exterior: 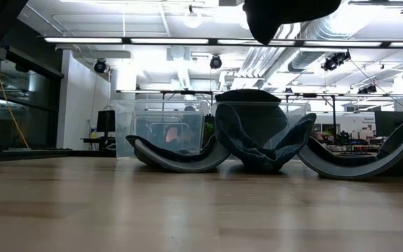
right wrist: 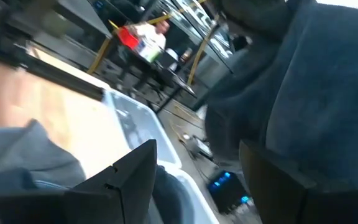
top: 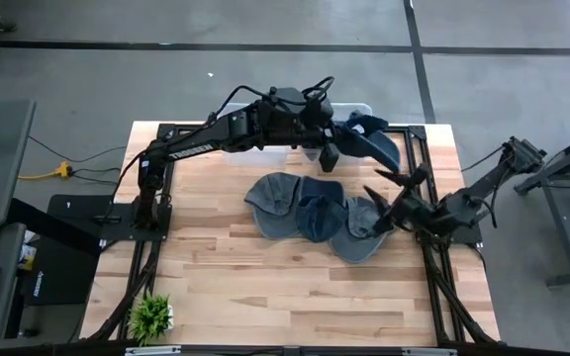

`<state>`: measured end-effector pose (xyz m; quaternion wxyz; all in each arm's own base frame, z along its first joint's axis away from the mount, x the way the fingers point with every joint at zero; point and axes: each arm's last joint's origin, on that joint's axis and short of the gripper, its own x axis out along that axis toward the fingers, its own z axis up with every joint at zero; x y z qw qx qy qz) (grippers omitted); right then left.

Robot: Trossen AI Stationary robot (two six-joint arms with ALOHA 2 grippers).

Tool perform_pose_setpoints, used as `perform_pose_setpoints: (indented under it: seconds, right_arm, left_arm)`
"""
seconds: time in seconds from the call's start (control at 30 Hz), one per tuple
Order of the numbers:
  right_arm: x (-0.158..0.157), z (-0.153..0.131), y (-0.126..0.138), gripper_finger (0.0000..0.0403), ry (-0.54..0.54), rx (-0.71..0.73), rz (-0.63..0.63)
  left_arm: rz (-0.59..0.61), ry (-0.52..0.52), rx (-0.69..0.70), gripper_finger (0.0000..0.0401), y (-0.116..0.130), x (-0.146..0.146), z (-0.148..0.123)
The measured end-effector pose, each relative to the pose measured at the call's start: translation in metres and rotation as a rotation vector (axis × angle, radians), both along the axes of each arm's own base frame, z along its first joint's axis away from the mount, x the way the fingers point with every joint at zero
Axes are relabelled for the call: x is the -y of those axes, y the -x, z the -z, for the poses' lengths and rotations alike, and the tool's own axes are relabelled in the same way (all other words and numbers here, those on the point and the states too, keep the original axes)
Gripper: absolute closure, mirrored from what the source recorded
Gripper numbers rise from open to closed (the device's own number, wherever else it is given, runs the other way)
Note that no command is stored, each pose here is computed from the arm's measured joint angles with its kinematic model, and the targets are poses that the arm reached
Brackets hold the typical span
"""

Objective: Pick & Place hat
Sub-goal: Put the left blue cap into the right transparent bin

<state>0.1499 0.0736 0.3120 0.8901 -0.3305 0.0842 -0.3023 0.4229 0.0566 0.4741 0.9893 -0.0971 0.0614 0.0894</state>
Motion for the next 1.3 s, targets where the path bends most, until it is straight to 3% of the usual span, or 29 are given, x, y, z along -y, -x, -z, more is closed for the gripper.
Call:
perform_pose_setpoints:
  seconds: [0.2,0.73,0.97,1.3]
  right_arm:
    - [0.016,-0.004,-0.005,0.0179,0.020,0.000,0.120]
    - [0.025,-0.019,-0.002,0.0179,0.020,0.063,0.200]
    - [0.026,-0.019,-0.001,0.0179,-0.004,0.055,0.258]
    - [0.022,-0.020,0.001,0.0179,-0.062,0.131,0.182]
  left_arm:
    - [0.069,0.004,-0.024,0.0401,-0.001,0.013,0.002]
    - [0.113,-0.006,-0.118,0.0401,0.000,0.027,0.011]
    - [-0.065,-0.098,-0.232,0.0401,0.003,0.021,0.020]
    - [-0.132,-0.124,-0.238,0.0401,0.004,0.016,0.020]
